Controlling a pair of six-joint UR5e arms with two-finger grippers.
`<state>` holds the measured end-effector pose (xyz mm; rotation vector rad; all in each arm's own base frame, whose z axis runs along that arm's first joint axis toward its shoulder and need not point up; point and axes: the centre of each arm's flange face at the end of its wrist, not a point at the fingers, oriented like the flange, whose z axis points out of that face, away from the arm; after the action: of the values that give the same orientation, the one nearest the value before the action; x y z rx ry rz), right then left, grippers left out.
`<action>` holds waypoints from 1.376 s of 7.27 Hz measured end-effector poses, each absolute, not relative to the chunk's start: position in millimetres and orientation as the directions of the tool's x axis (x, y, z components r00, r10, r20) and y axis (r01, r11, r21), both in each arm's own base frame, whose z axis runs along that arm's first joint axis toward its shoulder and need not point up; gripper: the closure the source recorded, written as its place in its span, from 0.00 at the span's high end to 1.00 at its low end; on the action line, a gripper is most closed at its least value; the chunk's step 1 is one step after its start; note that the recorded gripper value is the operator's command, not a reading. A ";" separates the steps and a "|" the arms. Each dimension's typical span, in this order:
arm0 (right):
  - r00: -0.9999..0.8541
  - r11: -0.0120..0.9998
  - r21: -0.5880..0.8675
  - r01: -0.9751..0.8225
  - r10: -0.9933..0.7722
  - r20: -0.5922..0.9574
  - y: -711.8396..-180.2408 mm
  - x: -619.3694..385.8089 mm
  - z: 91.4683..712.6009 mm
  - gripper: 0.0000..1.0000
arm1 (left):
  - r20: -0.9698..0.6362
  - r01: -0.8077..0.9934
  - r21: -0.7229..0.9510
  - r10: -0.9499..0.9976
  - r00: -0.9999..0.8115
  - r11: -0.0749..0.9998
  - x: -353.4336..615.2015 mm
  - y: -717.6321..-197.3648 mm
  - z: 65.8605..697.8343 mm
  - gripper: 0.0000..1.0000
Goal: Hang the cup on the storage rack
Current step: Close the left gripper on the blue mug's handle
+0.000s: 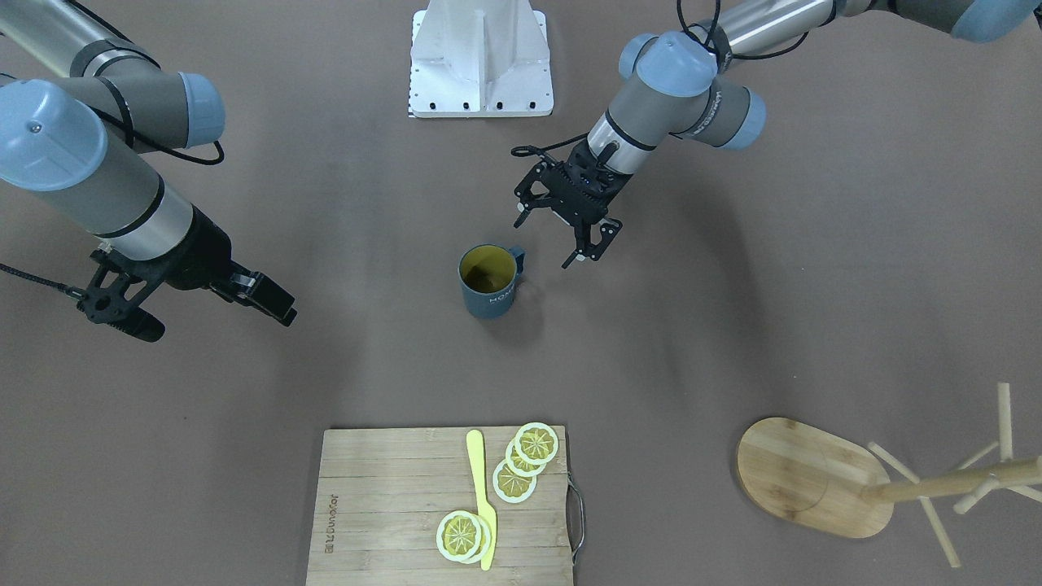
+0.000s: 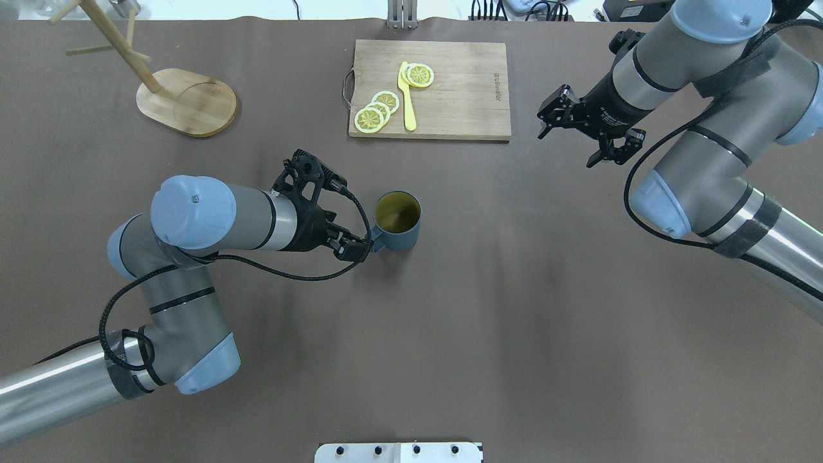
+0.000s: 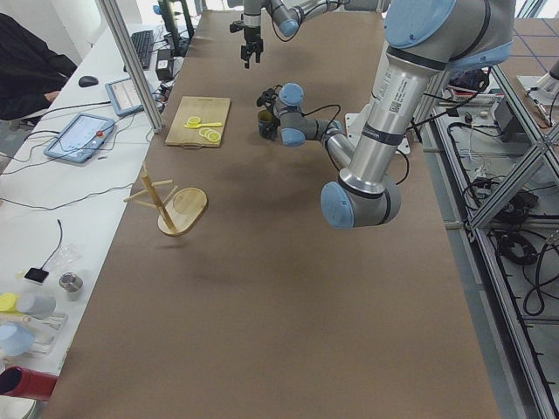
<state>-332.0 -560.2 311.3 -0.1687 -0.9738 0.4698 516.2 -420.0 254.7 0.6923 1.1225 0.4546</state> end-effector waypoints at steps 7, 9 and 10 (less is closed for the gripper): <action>0.469 0.885 -0.339 -0.318 0.458 0.755 -562.5 -328.5 310.6 1.00 | -0.640 0.015 0.734 0.685 0.348 0.679 556.2 -411.1 269.4 0.65; 0.469 0.886 -0.339 -0.317 0.456 0.756 -562.2 -328.9 309.5 1.00 | -0.641 0.020 0.736 0.687 0.343 0.677 559.5 -412.4 268.2 0.44; 0.469 0.886 -0.338 -0.317 0.456 0.756 -562.3 -328.7 309.5 1.00 | -0.641 0.022 0.737 0.688 0.341 0.676 559.9 -412.8 266.6 0.28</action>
<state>-328.7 -562.3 309.5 -0.1585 -0.9740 0.4764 559.9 -412.8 266.6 0.7337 1.1574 0.4872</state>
